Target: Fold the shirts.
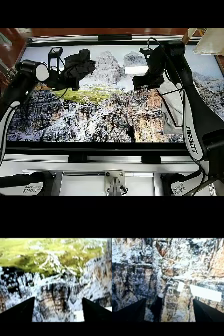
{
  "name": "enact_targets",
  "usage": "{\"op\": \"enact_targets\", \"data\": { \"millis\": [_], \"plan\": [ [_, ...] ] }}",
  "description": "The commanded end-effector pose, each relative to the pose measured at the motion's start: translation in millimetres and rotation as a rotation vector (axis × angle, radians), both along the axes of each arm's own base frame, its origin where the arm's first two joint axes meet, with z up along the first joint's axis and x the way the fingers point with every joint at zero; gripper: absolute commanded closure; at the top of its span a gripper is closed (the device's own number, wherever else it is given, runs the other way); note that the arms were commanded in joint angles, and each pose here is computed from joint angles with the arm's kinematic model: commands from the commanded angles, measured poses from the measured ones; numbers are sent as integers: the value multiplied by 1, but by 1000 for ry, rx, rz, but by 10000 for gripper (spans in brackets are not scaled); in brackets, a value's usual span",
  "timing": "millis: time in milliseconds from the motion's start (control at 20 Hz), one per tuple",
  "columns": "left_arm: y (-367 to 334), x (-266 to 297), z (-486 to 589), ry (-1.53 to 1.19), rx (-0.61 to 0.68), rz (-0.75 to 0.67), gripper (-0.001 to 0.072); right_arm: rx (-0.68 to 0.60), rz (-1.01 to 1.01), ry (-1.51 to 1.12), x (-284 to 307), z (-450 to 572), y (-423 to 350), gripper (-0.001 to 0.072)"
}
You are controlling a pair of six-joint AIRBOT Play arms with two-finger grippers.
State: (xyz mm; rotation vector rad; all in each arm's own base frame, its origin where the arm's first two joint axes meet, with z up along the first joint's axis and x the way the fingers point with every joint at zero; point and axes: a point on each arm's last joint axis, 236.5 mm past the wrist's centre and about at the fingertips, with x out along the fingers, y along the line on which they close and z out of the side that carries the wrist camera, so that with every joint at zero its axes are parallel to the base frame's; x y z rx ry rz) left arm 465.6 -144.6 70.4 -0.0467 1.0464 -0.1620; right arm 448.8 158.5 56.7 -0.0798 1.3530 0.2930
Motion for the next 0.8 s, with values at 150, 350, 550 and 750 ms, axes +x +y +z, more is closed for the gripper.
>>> {"op": "enact_targets", "data": {
  "millis": [150, 350, 550, 750],
  "plan": [
    [70, 143, -18, -214, -59, 187, 15, 21, -6, -66, 15, 4, 5, 22],
    [105, 175, -80, -216, 47, 189, 16, 102, -14, -40, 10, 6, 23, 22],
    [90, 194, -104, -274, 32, 165, 29, 179, -5, -35, 8, 12, 41, 22],
    [85, 192, -127, -231, -12, 207, 378, 204, 1, -17, 4, 13, 46, 22]
  ]
}}
